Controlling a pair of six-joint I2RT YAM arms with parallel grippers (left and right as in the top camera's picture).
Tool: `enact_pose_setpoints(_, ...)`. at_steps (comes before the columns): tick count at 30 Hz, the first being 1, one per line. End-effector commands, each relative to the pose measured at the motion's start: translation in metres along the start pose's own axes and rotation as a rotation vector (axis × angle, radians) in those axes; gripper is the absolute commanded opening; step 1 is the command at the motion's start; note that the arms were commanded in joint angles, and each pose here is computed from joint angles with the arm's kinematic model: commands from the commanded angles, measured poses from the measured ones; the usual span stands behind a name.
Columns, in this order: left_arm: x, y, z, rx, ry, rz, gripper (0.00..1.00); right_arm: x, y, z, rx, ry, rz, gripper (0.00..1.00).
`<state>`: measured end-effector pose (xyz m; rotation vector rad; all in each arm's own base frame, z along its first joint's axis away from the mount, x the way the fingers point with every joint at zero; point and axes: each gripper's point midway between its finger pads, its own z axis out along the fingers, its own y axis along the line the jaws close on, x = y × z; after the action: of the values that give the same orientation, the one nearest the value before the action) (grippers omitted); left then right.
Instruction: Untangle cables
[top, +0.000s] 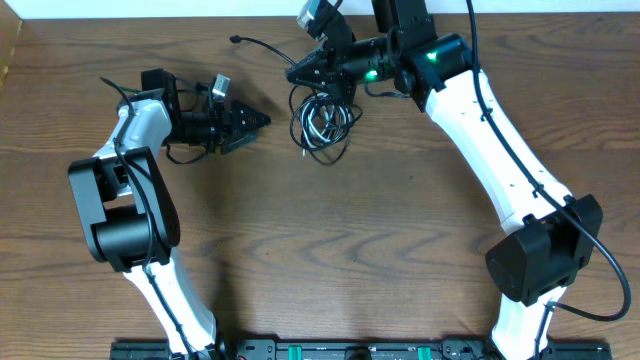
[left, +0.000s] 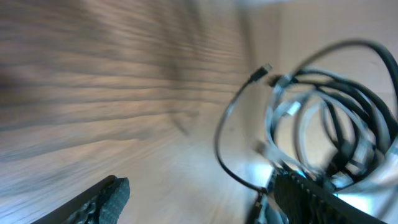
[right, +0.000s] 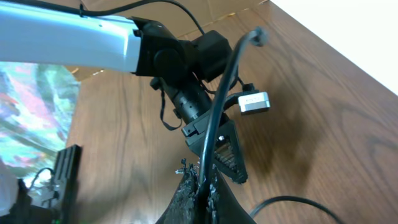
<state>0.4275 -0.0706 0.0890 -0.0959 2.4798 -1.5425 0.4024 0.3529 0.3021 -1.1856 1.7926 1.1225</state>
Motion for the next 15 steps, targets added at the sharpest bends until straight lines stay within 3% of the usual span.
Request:
enact_pose_setpoints(1,0.000,-0.021,-0.002,0.136,-0.014,0.082,0.80,0.000,0.003,0.001,-0.049,-0.012,0.069,0.01)
enact_pose_setpoints(15,0.001,-0.043,-0.007,0.266,-0.033,0.133,0.80,0.004,0.009,0.007,-0.069,0.004,0.121,0.01)
